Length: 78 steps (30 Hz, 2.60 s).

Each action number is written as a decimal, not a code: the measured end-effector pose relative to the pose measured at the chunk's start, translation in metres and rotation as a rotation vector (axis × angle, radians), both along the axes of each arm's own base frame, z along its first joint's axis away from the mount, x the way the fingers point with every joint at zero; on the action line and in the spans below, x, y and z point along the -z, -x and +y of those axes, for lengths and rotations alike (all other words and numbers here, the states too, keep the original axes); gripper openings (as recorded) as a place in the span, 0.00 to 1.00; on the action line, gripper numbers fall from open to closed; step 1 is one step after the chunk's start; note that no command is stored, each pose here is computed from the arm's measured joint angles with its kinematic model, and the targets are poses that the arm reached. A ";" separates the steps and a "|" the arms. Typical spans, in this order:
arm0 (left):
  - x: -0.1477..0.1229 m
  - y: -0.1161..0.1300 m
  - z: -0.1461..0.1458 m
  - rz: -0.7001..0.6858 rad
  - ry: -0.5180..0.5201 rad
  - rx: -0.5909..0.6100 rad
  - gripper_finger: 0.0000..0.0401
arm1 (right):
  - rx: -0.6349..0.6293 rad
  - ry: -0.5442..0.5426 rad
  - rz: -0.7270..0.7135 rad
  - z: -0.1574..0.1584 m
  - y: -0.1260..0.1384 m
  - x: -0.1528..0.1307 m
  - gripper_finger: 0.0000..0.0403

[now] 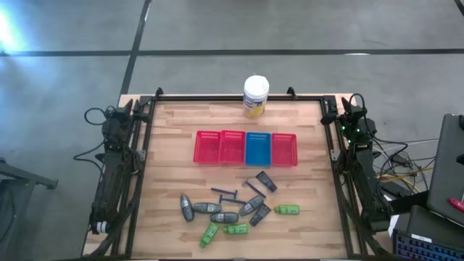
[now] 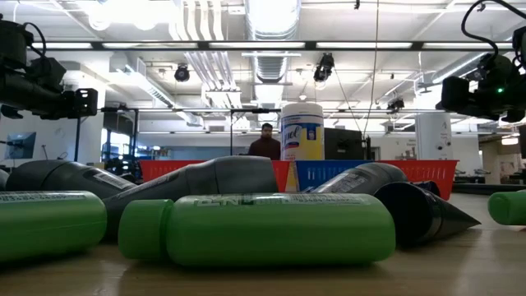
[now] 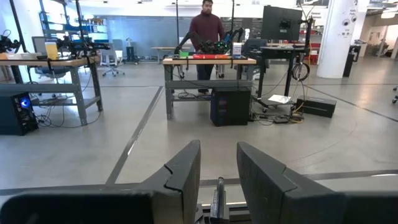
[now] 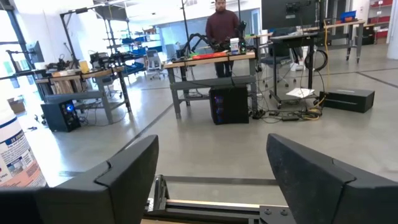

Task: Pick & Place Travel size toiletries

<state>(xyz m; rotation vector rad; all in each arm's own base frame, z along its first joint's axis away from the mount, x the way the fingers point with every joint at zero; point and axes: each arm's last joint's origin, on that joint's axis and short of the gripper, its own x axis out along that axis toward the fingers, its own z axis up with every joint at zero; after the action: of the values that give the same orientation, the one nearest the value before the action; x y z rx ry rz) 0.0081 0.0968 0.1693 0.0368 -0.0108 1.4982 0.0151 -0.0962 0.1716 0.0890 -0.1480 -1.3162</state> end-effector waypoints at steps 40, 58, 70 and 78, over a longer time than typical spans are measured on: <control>0.000 0.000 0.000 0.000 0.000 0.000 0.28 | 0.000 0.000 0.000 0.000 0.000 0.000 0.57; 0.000 0.000 0.000 0.000 0.000 0.000 0.28 | 0.000 0.000 0.000 0.000 0.000 0.000 0.72; 0.000 0.000 0.000 0.000 0.000 0.000 0.28 | 0.000 0.000 0.000 0.000 0.000 0.000 0.82; 0.000 0.000 0.000 0.000 0.000 0.000 0.28 | 0.046 0.017 0.076 0.000 0.001 0.000 0.88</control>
<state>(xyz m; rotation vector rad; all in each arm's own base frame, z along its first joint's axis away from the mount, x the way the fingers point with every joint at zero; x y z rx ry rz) 0.0081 0.0968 0.1693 0.0367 -0.0109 1.4978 0.0139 -0.0965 0.1716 0.0210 -0.0975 -1.3620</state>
